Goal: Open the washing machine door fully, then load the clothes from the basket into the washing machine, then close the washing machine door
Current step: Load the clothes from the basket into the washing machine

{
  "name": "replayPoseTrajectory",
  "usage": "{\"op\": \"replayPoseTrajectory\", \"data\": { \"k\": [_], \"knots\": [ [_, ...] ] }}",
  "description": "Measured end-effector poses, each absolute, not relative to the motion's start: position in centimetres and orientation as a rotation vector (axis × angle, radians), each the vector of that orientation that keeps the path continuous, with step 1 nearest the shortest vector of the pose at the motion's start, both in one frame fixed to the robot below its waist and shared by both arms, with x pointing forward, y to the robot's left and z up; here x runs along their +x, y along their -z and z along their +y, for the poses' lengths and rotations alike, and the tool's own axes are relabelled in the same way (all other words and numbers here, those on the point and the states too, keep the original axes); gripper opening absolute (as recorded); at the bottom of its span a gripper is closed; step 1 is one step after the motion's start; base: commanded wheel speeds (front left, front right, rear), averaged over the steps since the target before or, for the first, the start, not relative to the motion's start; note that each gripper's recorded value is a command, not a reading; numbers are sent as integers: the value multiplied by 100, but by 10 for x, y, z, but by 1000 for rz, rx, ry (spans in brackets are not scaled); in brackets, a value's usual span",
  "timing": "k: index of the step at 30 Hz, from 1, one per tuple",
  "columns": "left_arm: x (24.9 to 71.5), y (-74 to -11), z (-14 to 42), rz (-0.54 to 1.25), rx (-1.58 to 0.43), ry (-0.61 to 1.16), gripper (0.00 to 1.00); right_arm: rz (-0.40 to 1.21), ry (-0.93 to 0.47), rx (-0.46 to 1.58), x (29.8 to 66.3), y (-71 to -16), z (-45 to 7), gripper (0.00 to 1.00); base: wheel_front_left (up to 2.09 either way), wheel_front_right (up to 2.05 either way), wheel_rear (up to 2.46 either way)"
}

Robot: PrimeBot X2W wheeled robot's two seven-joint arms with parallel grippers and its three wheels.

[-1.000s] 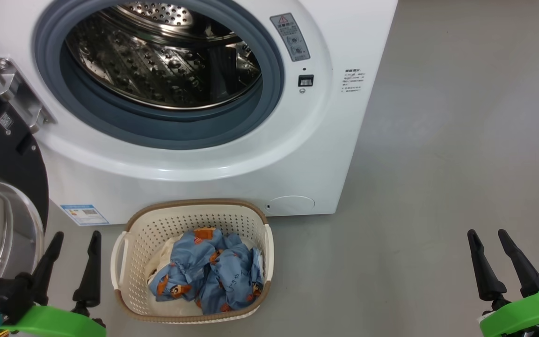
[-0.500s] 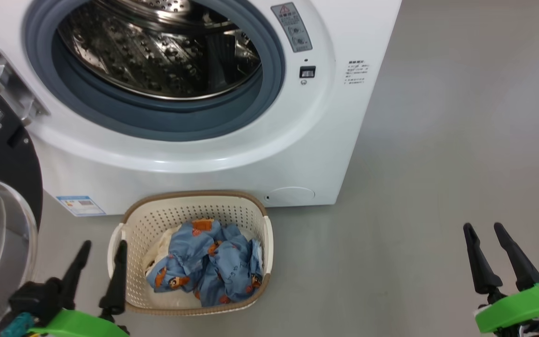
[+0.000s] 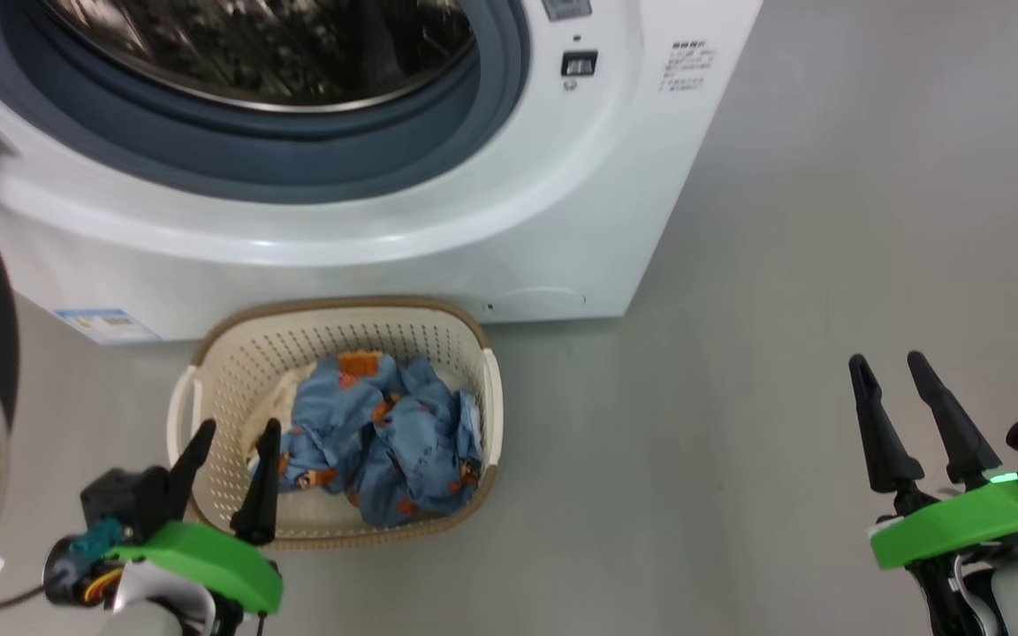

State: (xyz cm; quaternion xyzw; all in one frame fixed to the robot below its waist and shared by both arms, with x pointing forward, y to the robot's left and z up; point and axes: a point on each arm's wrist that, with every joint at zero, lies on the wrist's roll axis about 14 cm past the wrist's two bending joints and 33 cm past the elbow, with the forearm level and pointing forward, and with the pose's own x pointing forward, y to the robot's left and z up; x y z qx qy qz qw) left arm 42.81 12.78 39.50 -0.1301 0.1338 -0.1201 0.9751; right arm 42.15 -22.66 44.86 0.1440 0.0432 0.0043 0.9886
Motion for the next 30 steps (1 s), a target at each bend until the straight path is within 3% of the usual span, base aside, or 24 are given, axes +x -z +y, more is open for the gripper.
{"op": "replayPoseTrajectory", "data": {
  "k": [30],
  "knots": [
    [503, -235, 104, 671, -178, 315, 100, 267, -32, 311, 488, -343, -204, 100, 0, 0, 0]
  ]
}}
